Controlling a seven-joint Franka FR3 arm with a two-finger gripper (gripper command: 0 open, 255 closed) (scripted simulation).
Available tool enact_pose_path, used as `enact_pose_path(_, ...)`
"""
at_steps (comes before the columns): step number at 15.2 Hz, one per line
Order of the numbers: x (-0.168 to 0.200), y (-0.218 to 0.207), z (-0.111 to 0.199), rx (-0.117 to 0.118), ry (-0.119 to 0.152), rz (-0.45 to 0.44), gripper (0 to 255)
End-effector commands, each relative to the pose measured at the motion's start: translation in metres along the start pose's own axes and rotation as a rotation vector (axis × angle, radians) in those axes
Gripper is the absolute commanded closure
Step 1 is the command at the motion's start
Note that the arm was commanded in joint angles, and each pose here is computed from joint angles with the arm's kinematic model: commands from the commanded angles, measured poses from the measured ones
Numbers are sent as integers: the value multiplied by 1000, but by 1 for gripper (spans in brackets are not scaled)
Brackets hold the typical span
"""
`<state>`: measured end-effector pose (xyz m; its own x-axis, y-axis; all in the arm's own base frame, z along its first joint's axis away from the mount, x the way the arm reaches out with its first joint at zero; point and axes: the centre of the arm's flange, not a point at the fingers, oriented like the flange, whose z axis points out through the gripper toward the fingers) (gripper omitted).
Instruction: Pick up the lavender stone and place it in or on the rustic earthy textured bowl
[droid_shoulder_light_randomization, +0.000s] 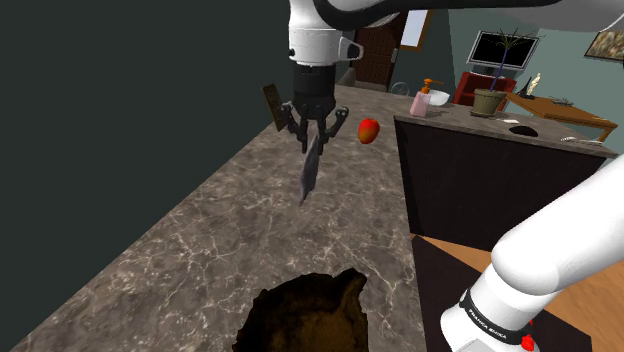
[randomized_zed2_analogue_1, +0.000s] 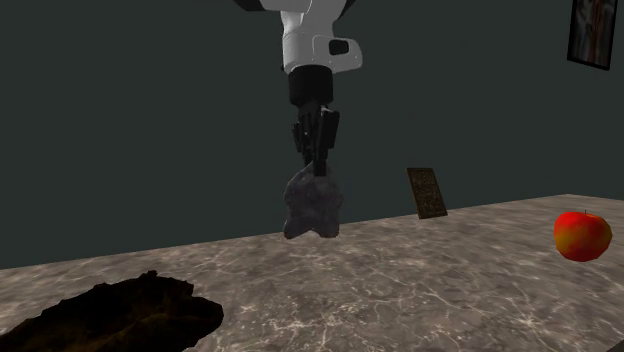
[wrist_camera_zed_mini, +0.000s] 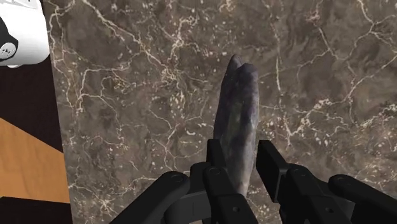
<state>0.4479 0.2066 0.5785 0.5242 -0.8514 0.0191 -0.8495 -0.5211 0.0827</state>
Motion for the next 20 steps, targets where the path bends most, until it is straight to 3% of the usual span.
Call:
enact_pose_path(1,0,2,-11,0,0,0,255)
enact_pose_path(14,1,7,-75,0,0,0,255)
enact_pose_path(20,-74,31,-88,0,0,0,255)
